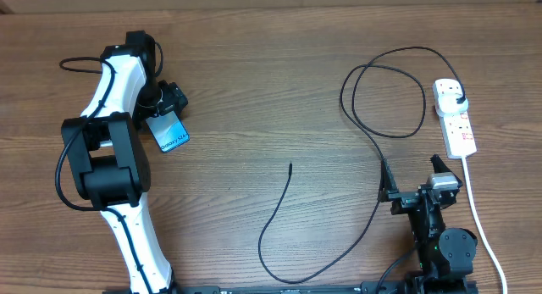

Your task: Plug charger to phone and switch on socket

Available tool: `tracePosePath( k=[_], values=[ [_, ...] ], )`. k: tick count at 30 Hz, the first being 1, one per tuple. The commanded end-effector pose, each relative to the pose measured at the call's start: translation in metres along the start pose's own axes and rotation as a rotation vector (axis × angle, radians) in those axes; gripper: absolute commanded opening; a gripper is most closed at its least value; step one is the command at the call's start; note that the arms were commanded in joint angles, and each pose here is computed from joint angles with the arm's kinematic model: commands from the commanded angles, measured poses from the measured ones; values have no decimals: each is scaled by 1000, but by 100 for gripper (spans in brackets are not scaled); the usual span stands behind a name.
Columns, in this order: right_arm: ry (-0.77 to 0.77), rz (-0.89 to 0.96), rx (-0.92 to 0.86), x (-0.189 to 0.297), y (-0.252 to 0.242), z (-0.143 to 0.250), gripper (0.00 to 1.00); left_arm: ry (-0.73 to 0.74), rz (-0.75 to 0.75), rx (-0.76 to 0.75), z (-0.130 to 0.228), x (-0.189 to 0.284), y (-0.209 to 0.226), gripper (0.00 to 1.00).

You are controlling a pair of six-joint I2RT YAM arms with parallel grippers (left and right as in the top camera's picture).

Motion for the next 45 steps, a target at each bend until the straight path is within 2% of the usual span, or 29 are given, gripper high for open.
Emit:
tracePosePath(
  k=[1, 8, 45],
  values=[
    [-6, 8, 5, 0, -1, 1, 100, 27, -4, -12, 4, -11, -2, 100],
    [-6, 8, 5, 0, -1, 1, 100, 66, 4, -14, 9, -23, -4, 100],
    [-6, 8, 5, 0, -1, 1, 100, 49, 58, -12, 4, -25, -14, 100]
  ],
)
Point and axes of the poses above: each gripper's point midway between its finger pads, its own x axis back along the fingers, its own y axis along the line the jaws close on, z = x × y, the point moved 1 cm from there along x, back along the fingers, and after that the axes turned 6 degrees about -x, right-handed, at the moved point
